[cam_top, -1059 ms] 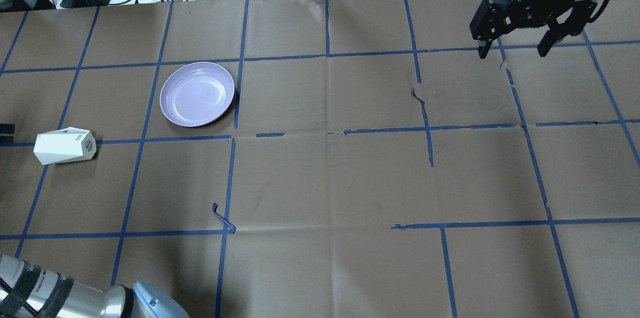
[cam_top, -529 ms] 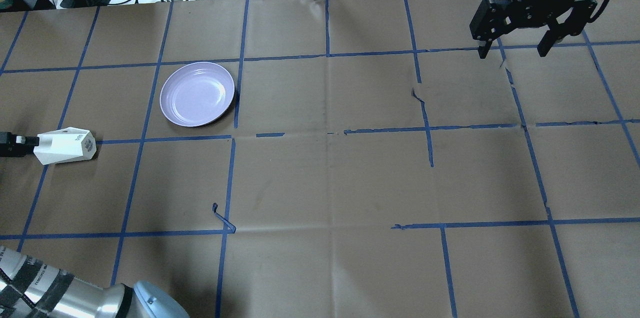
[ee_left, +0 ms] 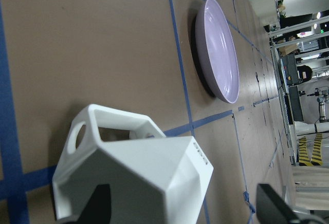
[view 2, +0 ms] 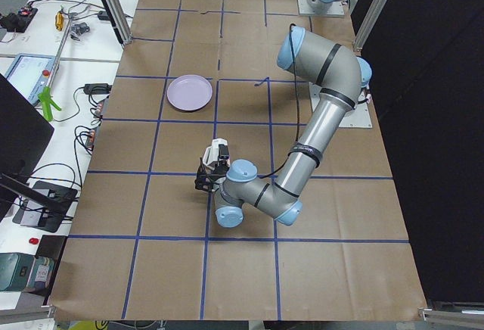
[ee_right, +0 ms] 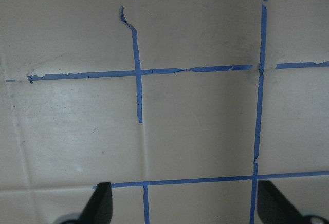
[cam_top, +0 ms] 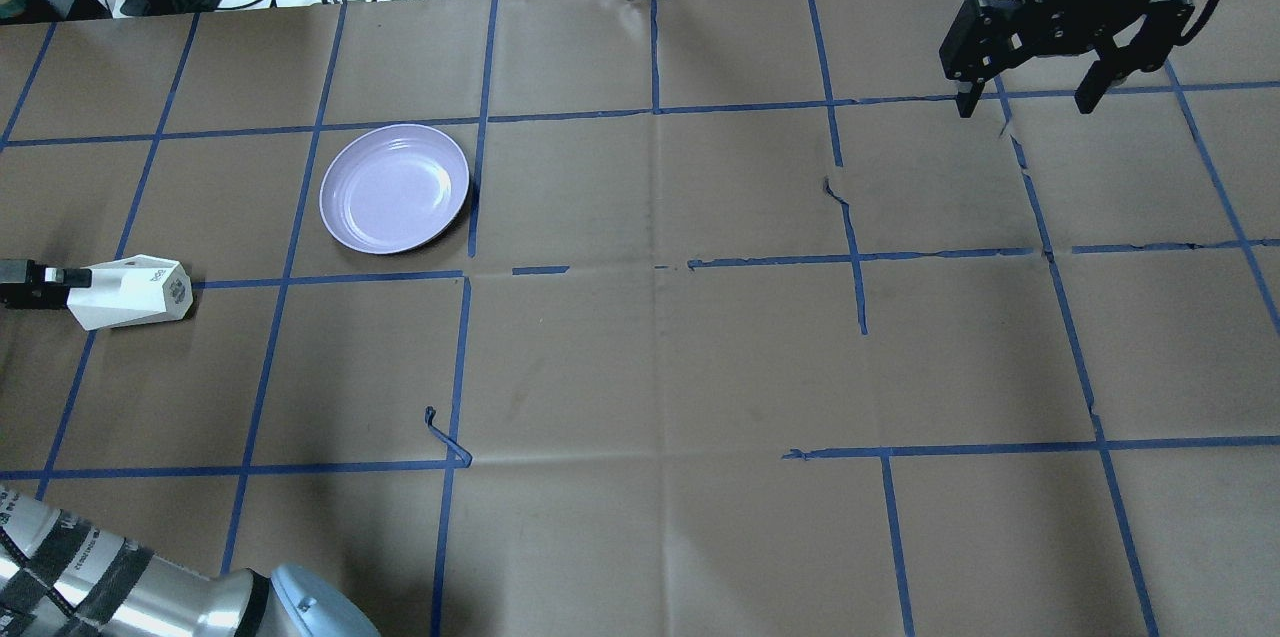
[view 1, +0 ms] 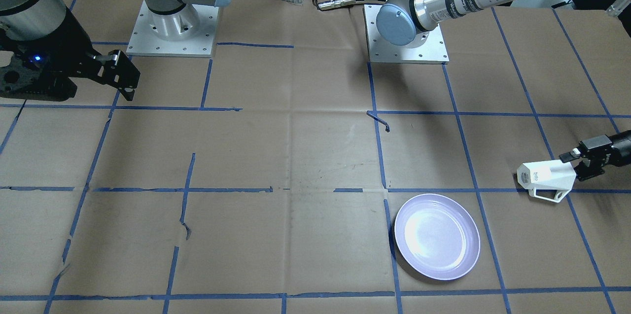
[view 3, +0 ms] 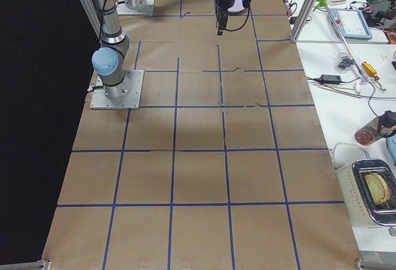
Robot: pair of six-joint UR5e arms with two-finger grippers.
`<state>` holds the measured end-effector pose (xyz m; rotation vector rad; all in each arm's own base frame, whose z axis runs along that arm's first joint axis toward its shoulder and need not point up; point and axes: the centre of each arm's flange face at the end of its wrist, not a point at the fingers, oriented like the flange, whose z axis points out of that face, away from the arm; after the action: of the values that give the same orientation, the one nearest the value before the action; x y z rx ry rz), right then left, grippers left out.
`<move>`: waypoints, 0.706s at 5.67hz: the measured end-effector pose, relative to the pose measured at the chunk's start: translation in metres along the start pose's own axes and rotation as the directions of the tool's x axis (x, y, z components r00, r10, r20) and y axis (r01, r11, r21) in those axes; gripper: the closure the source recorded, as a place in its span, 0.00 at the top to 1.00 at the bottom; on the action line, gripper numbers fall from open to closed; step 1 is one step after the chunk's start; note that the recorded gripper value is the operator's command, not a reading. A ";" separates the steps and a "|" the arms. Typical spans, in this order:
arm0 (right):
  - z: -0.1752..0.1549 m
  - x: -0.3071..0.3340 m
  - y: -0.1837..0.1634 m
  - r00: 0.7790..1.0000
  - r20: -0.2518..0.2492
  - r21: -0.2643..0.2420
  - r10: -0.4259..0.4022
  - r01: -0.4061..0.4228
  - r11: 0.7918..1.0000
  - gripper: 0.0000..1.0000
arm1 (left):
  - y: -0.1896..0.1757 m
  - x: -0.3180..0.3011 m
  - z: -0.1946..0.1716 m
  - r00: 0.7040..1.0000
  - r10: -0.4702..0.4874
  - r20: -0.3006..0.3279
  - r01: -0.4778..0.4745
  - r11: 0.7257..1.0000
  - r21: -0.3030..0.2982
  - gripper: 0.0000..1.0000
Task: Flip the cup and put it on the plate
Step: 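Close the left gripper on the cup's open rim, then lift the cup with the left gripper and rotate it upright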
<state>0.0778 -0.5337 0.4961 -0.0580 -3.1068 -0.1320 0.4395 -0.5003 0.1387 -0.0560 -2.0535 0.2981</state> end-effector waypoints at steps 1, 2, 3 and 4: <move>0.000 0.000 0.000 1.000 0.000 0.000 0.000 0.000 1.000 1.00 | -0.005 0.002 0.000 1.000 -0.010 -0.012 0.011 0.999 0.046 0.14; 0.000 0.000 0.000 1.000 0.000 0.000 0.000 0.000 1.000 1.00 | -0.006 0.004 0.001 0.999 -0.031 -0.031 0.033 0.997 0.072 0.00; 0.000 0.000 0.000 1.000 0.000 0.000 0.000 0.000 1.000 1.00 | -0.006 0.007 0.002 0.997 -0.051 -0.052 0.055 0.995 0.081 0.00; 0.000 0.000 0.000 1.000 0.000 0.000 0.000 0.000 1.000 1.00 | -0.005 0.011 0.002 0.995 -0.067 -0.071 0.073 0.994 0.086 0.00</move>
<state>0.0778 -0.5337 0.4961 -0.0580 -3.1067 -0.1321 0.4326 -0.5041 0.1485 0.0596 -1.9684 0.3380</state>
